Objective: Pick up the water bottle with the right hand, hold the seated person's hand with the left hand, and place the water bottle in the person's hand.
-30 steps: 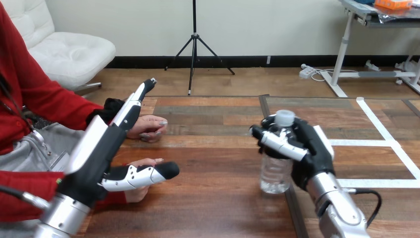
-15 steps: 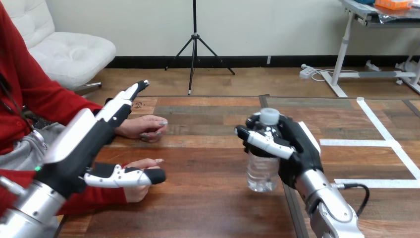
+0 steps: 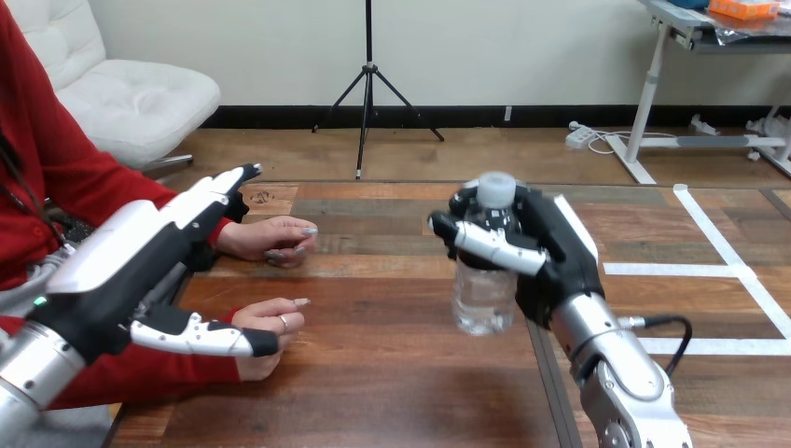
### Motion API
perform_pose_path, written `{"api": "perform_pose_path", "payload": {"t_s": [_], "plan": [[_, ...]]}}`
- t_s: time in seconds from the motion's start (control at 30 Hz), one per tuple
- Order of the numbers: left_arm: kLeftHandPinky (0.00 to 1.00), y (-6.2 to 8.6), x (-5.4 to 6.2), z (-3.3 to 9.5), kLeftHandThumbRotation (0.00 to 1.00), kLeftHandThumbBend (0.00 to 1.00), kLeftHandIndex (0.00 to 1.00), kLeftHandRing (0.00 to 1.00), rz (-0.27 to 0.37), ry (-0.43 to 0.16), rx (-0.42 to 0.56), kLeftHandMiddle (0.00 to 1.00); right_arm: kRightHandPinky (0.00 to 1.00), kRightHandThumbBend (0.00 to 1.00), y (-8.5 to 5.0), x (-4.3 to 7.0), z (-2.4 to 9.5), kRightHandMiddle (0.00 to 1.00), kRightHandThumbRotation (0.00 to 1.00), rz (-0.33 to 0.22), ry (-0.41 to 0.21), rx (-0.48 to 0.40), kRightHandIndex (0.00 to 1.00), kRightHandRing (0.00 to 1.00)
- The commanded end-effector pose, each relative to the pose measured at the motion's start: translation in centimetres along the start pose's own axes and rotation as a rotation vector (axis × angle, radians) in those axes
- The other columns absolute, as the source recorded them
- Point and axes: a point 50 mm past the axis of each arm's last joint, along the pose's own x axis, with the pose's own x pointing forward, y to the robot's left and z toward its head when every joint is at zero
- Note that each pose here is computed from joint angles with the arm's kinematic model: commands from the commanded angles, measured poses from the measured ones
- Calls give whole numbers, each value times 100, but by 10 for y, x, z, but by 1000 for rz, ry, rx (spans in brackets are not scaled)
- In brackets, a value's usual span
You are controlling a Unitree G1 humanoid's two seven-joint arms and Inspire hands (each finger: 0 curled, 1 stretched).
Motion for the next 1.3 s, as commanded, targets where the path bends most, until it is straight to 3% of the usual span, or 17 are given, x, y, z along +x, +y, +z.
{"api": "perform_pose_path", "payload": {"t_s": [0.0, 0.57, 0.93, 1.27], "plan": [[93, 30, 19, 2, 50, 100, 100, 100, 10, -68, 95, 100, 30, 82, 32, 28, 97, 42, 0, 122, -363, -40, 40, 35], [80, 28, 19, -17, 35, 100, 92, 89, -47, -16, 111, 91, 28, 81, 45, 27, 119, 42, 0, 164, -423, -51, 39, 35], [74, 26, 16, -24, 29, 100, 86, 81, -81, 29, 188, 84, 28, 81, 48, 27, 125, 42, 0, 170, -441, -48, 39, 35], [69, 22, 17, -29, 26, 100, 82, 75, -85, 44, 190, 79, 28, 81, 51, 26, 129, 42, 0, 172, -451, -38, 40, 36]]}}
